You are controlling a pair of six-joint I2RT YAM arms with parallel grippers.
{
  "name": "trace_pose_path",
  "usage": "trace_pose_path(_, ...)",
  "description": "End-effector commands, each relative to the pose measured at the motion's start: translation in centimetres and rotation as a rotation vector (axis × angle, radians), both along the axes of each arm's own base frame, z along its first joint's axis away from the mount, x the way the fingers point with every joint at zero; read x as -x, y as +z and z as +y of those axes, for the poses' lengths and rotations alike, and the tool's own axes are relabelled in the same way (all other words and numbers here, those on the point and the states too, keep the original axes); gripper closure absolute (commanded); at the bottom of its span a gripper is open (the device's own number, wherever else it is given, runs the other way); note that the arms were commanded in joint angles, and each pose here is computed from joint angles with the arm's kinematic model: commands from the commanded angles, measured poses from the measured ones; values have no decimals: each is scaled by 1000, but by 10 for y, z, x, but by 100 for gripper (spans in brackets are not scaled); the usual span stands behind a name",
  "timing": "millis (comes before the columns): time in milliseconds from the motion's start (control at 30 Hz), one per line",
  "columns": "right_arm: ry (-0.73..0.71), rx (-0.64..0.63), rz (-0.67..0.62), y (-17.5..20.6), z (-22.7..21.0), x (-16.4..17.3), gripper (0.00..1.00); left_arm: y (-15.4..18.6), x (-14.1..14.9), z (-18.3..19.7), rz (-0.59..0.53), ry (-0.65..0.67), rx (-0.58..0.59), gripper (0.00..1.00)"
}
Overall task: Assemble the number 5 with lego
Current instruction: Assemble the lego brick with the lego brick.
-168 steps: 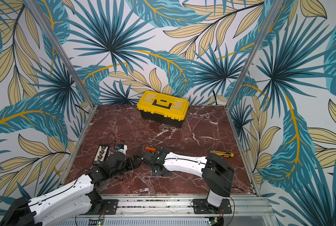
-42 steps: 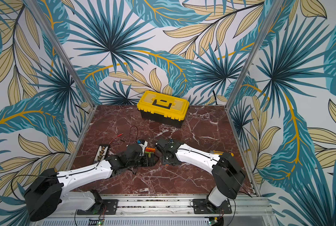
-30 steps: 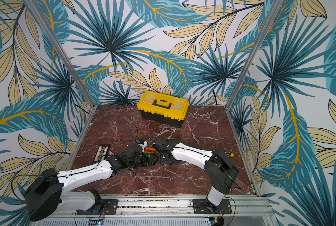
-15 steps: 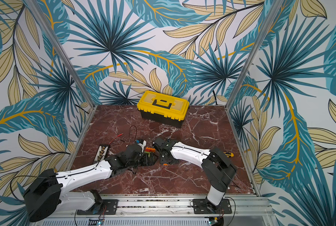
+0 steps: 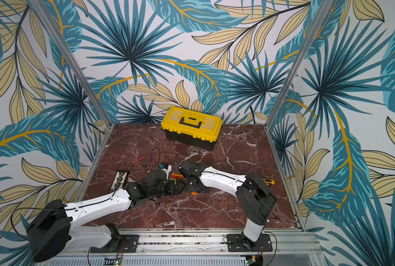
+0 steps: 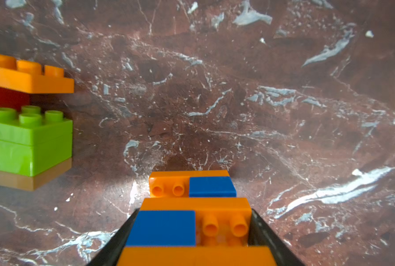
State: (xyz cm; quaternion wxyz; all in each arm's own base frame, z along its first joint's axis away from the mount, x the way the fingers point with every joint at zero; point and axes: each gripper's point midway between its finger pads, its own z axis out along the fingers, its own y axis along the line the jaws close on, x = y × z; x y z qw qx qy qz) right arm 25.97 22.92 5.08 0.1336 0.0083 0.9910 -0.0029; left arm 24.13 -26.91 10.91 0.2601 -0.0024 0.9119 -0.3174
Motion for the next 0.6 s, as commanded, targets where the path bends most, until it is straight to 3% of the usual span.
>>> trace_pose_path(0, -15, 16, 25, -5, -1, 1, 31, 14, -3, -1, -30, 1, 14, 0)
trace_pose_path(567, -18, 38, 44, -9, -5, 5, 32, 14, -2, 1, -28, 7, 18, 0)
